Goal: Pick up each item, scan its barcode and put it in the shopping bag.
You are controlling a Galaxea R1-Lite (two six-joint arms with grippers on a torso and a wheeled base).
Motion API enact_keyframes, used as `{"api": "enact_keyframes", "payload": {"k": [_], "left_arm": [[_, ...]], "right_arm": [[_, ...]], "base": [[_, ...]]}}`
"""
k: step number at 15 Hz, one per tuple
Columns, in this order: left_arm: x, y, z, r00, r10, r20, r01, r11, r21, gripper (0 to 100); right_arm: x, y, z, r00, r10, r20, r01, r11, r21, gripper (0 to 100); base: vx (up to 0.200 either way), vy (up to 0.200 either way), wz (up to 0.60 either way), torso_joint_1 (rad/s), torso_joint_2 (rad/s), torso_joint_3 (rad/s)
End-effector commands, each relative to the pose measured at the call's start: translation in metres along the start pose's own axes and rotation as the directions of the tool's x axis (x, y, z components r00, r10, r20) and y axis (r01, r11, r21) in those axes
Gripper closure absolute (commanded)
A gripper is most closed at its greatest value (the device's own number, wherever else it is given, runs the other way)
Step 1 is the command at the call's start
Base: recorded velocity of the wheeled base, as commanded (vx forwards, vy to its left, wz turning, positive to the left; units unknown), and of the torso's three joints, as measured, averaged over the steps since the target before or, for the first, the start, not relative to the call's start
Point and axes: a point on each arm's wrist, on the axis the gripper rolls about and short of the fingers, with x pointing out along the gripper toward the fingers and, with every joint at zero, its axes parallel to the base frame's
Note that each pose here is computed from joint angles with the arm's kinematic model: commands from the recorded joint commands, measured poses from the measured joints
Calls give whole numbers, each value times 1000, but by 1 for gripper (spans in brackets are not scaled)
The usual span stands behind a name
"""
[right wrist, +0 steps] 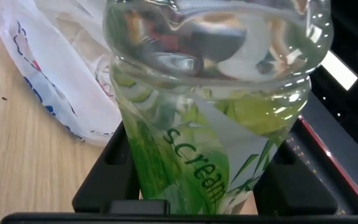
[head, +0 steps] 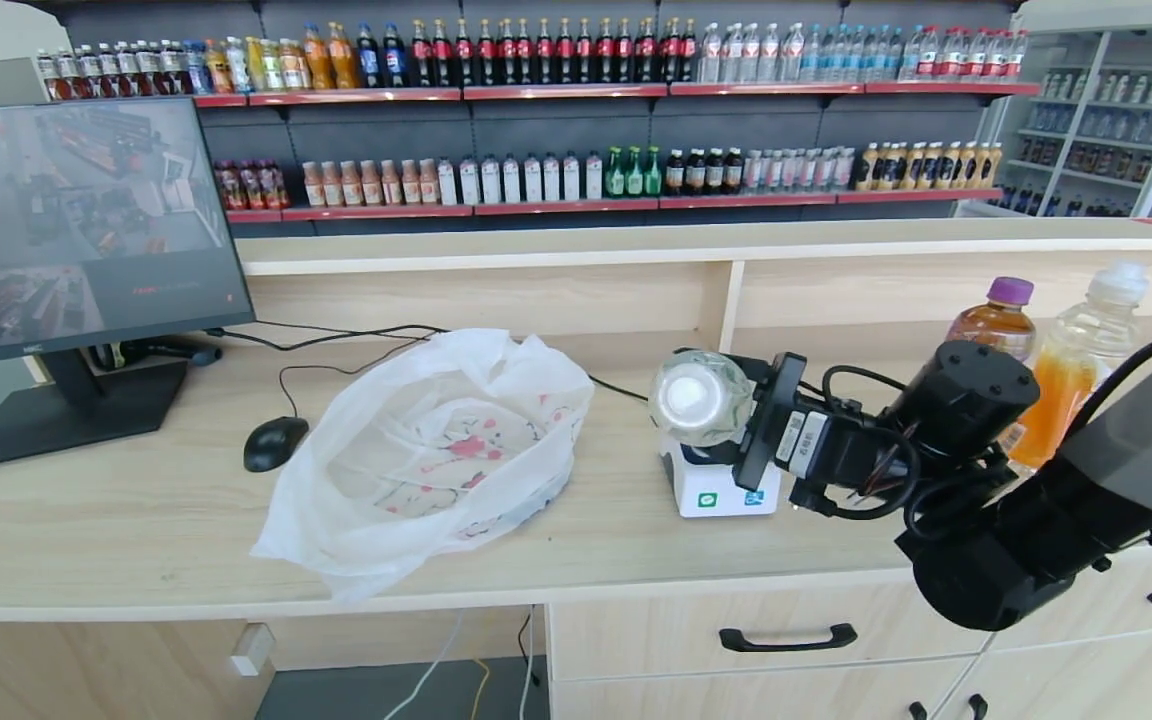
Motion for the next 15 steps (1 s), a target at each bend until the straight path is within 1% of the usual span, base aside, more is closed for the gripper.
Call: {"api": "enact_keyframes", "payload": {"k": [1, 2, 3, 5, 6, 8, 9, 10, 15], "left_arm": [[0, 0, 0, 1000, 0, 0, 0, 1000, 0, 0], [0, 0, 0, 1000, 1, 0, -1, 1000, 0, 0], [0, 0, 0, 1000, 0, 0, 0, 1000, 0, 0], [0, 0, 0, 1000, 0, 0, 0, 1000, 0, 0], [0, 0, 0, 1000, 0, 0, 0, 1000, 0, 0], [0, 0, 0, 1000, 0, 0, 0, 1000, 0, 0], [0, 0, 0, 1000, 0, 0, 0, 1000, 0, 0], [0, 0, 0, 1000, 0, 0, 0, 1000, 0, 0], [0, 0, 0, 1000, 0, 0, 0, 1000, 0, 0]], "right_arm": [[2, -13, -2, 999, -25, 20, 26, 999, -43, 100], [3, -17, -4, 999, -31, 26, 33, 998, -52, 100], [1, -19, -10, 999, -35, 20, 36, 997, -62, 100], [-9, -20, -30, 999, -36, -18, 34, 997, -74, 100], [-10, -21, -33, 999, -36, -18, 34, 996, -82, 100], [-10, -19, -34, 1000, -26, -12, 25, 996, -85, 100], [-7, -18, -30, 1000, -20, -1, 20, 996, -85, 100], [-4, -12, -29, 1000, -7, 7, 8, 997, -80, 100], [-9, -5, -30, 1000, 24, 5, -23, 996, -82, 100]], "base": [[0, 0, 0, 0, 0, 0], [0, 0, 0, 0, 0, 0], [0, 0, 0, 0, 0, 0], [0, 0, 0, 0, 0, 0], [0, 0, 0, 0, 0, 0], [0, 0, 0, 0, 0, 0], [0, 0, 0, 0, 0, 0], [0, 0, 0, 0, 0, 0], [0, 0, 0, 0, 0, 0]]}}
